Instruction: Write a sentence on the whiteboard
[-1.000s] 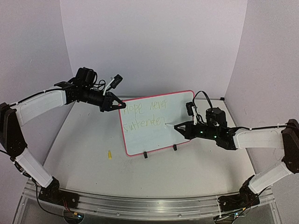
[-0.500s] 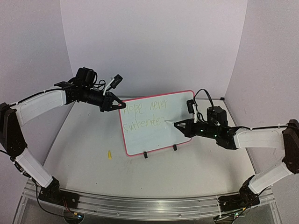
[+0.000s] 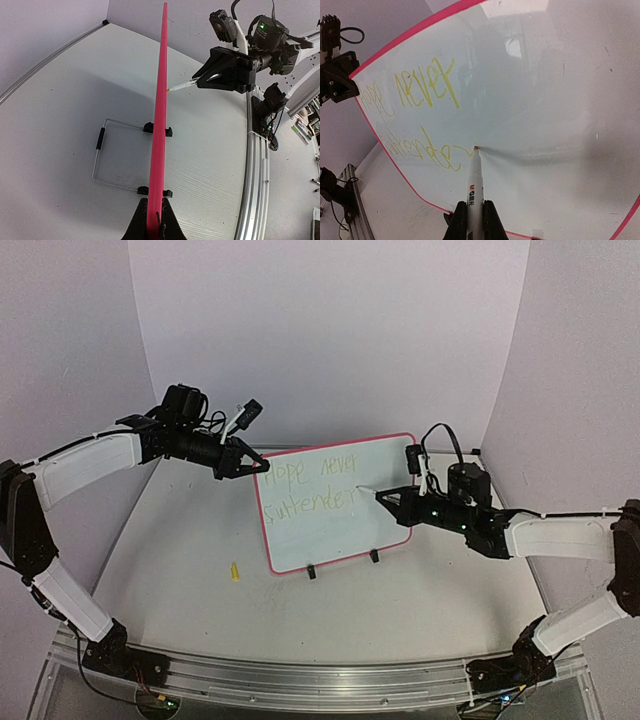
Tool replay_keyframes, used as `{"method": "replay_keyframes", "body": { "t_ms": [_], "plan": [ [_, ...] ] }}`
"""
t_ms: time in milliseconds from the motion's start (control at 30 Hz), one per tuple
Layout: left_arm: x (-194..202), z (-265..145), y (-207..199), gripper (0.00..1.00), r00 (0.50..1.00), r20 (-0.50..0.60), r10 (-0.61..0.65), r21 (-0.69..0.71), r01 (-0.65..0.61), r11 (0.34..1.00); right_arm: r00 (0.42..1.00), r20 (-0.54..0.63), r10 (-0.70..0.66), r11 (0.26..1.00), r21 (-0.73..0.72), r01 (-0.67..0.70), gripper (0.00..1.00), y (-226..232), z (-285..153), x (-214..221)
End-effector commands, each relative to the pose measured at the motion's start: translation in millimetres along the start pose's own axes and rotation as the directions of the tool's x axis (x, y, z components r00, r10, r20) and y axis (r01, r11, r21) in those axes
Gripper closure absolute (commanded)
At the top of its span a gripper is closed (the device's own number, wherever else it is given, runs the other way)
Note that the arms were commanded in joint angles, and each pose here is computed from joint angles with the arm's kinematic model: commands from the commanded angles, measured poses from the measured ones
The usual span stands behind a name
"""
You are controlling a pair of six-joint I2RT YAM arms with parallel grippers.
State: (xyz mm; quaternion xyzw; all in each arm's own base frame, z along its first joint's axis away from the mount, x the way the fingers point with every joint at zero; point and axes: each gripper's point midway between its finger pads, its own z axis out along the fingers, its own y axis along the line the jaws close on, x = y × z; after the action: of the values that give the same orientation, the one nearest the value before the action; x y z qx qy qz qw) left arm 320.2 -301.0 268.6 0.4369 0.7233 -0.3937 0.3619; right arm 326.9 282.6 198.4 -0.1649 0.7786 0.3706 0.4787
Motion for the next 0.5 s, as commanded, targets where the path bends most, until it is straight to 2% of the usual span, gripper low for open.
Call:
{"method": "replay_keyframes", "body": {
  "t_ms": [0,267,467],
  "plan": [
    [-8.6,-11.4,-1.1,1.0,0.998,0.015,0.055,-0.044,-0.054,0.998,0.994,0.106,-0.012,0.999,0.039,0.008,1.0,-1.3,-10.5,-27.4],
    [-8.6,-11.5,-0.9,1.0,0.998,0.014,0.055,-0.045,-0.054,0.998,0.995,0.095,-0.015,1.0,-0.019,0.017,1.0,9.2,-15.3,-24.4],
    [-8.1,-11.0,-0.8,1.0,0.999,0.014,0.052,-0.043,-0.051,0.998,0.993,0.116,-0.009,1.0,0.004,0.008,1.0,6.3,-26.3,-23.4]
  ]
}}
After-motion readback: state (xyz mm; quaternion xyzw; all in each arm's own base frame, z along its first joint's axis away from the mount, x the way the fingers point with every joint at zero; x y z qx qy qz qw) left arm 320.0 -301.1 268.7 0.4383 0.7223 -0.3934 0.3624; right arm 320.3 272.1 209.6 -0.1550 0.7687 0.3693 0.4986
